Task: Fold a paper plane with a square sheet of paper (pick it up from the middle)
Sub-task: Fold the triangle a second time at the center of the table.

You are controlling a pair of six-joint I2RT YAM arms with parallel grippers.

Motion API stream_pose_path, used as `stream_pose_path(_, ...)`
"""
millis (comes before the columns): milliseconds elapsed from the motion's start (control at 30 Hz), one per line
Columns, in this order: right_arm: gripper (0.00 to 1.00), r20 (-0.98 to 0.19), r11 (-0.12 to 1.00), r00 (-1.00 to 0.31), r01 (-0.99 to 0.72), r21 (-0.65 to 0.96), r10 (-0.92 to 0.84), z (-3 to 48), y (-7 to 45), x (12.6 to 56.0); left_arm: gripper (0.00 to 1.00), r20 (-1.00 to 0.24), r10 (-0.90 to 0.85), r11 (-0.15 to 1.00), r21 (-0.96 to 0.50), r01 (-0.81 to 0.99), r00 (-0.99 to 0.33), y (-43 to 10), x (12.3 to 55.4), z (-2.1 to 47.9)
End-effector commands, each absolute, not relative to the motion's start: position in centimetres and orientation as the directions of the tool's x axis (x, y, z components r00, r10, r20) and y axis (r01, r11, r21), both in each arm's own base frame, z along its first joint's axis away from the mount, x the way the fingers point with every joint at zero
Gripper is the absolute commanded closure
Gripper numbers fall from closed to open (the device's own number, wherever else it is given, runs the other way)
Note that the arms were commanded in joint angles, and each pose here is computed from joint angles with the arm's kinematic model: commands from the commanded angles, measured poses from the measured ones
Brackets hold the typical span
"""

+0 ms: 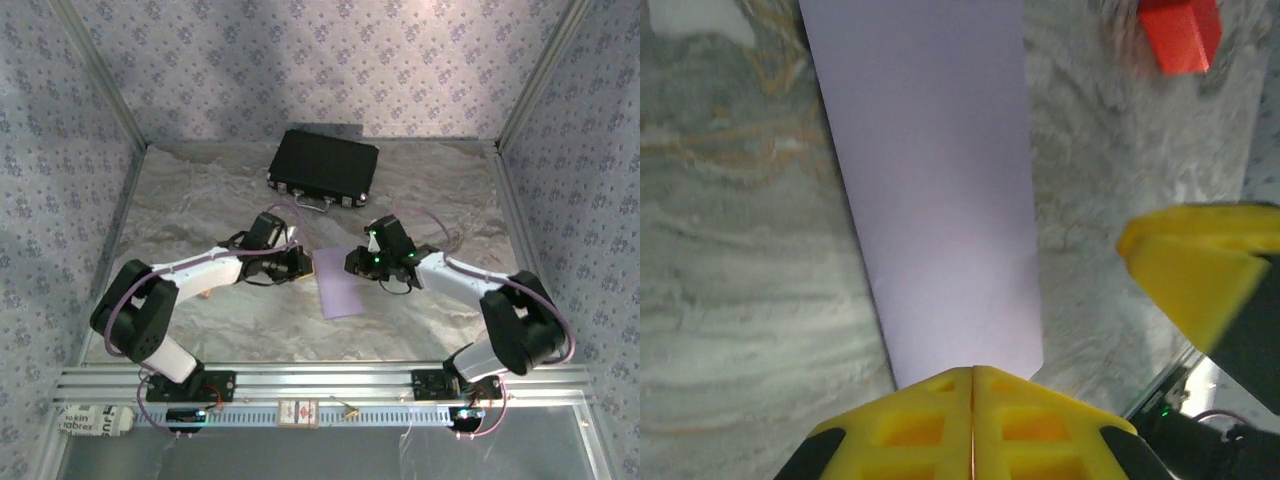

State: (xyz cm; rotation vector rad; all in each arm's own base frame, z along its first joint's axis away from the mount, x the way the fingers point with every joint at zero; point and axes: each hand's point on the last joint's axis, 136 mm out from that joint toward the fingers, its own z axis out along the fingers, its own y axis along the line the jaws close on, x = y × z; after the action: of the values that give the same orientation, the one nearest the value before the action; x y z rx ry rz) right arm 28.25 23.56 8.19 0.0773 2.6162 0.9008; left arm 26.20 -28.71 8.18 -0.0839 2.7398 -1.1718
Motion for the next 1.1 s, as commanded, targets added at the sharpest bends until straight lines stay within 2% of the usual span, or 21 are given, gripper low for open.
stream_pose_path(0, 0.74, -0.291, 0.825, -0.931, 0.019, 0.565, 0.221, 7.2, 20.8, 27.0, 0.92, -0.119, -0.108, 0.613, -0.790, 0.028, -0.987, -30.4, 28.1, 9.7)
stream_pose_path(167, 0.72, -0.234, 0.801, -0.935, 0.079, 0.594, 0.267, 6.4, 19.4, 25.9, 0.91, -0.103, -0.102, 0.637, -0.771, 0.014, -0.989, -31.0, 30.2, 8.1)
stream_pose_path(567, 0.70, -0.142, 0.780, -0.968, 0.077, 0.621, 0.209, 5.1, 20.2, 23.6, 0.89, -0.096, -0.113, 0.707, -0.708, -0.012, -0.989, -31.3, 33.6, 4.4)
stream_pose_path(1067, 0.58, -0.013, 0.739, -0.989, 0.099, 0.666, 0.144, 3.7, 21.2, 19.6, 0.89, -0.041, -0.090, 0.777, -0.627, -0.045, -0.995, -29.2, 32.1, -0.5)
